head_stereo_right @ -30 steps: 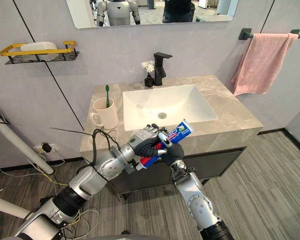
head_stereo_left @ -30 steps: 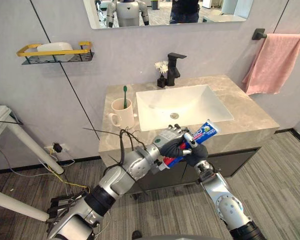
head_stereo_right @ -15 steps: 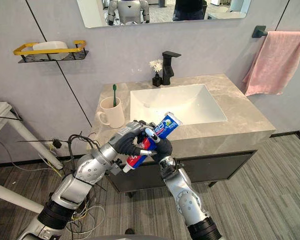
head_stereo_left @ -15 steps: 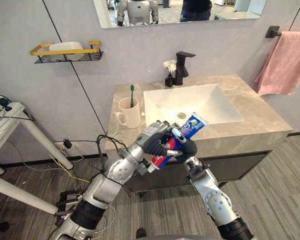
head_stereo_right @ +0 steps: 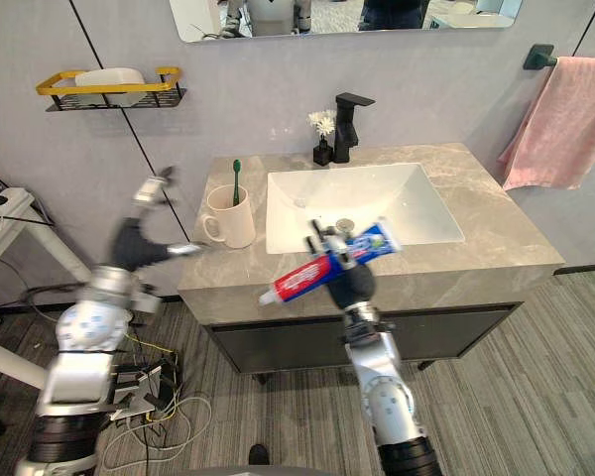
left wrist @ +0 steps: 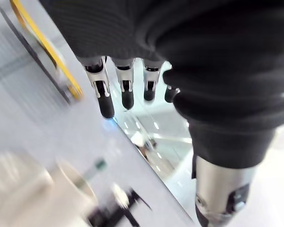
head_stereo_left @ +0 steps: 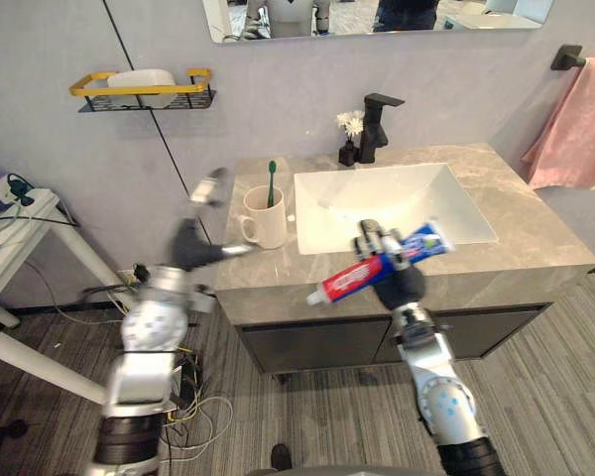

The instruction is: Organize washtable

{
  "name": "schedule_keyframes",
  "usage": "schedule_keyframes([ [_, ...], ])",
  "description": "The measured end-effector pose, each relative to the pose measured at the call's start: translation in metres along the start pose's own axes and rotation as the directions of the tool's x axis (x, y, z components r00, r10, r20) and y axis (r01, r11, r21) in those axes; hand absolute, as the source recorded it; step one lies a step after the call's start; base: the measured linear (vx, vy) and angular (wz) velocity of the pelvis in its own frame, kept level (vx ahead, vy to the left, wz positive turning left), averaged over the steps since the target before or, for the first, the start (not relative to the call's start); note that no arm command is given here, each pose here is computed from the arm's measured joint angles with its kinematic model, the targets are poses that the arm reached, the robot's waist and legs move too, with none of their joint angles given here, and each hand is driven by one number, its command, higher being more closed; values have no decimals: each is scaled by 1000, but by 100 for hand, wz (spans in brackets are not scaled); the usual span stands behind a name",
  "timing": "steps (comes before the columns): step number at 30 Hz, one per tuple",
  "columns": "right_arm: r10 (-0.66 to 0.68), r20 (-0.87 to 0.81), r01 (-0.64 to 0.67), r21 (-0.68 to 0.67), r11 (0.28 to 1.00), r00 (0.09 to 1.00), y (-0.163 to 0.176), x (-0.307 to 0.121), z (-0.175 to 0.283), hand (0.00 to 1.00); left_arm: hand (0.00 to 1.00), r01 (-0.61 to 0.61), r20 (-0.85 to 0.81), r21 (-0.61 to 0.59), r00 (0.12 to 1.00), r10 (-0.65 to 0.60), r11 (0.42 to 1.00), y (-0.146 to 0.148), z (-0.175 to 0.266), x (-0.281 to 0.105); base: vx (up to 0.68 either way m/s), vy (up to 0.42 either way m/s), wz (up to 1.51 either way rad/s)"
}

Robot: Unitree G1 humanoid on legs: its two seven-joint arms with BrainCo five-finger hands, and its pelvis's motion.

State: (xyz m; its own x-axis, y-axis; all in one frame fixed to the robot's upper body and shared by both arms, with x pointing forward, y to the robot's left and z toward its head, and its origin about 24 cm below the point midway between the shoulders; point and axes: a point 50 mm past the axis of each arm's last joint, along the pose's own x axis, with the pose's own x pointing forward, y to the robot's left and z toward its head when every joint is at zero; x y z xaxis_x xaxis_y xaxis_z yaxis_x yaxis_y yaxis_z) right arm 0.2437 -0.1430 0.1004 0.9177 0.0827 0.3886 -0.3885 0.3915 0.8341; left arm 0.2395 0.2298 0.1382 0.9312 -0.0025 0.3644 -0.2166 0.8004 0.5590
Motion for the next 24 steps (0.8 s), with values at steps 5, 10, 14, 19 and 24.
schedule_keyframes([
  [5,-29,-21,29,2,1000,999,-4,-7,-3,100,0,-92,9,-22,996,93,995,13,4,-7,28,-10,5],
  [10,-44,14,45,-20,999,999,-7,-7,6,100,0,-244,-70,-11,967,243,970,37,-8,-28,0,0,0],
  [14,-78,64,83,-71,994,995,-12,-8,20,100,0,-303,-131,-35,946,296,952,44,-15,-47,-7,4,3],
  [19,-80,201,133,-265,955,976,-14,2,70,100,0,-403,-228,-128,901,369,906,47,-23,-72,-8,11,10],
  [24,-10,266,148,-505,850,964,-5,35,131,100,0,-495,-317,-209,850,421,843,49,-33,-94,13,7,10],
])
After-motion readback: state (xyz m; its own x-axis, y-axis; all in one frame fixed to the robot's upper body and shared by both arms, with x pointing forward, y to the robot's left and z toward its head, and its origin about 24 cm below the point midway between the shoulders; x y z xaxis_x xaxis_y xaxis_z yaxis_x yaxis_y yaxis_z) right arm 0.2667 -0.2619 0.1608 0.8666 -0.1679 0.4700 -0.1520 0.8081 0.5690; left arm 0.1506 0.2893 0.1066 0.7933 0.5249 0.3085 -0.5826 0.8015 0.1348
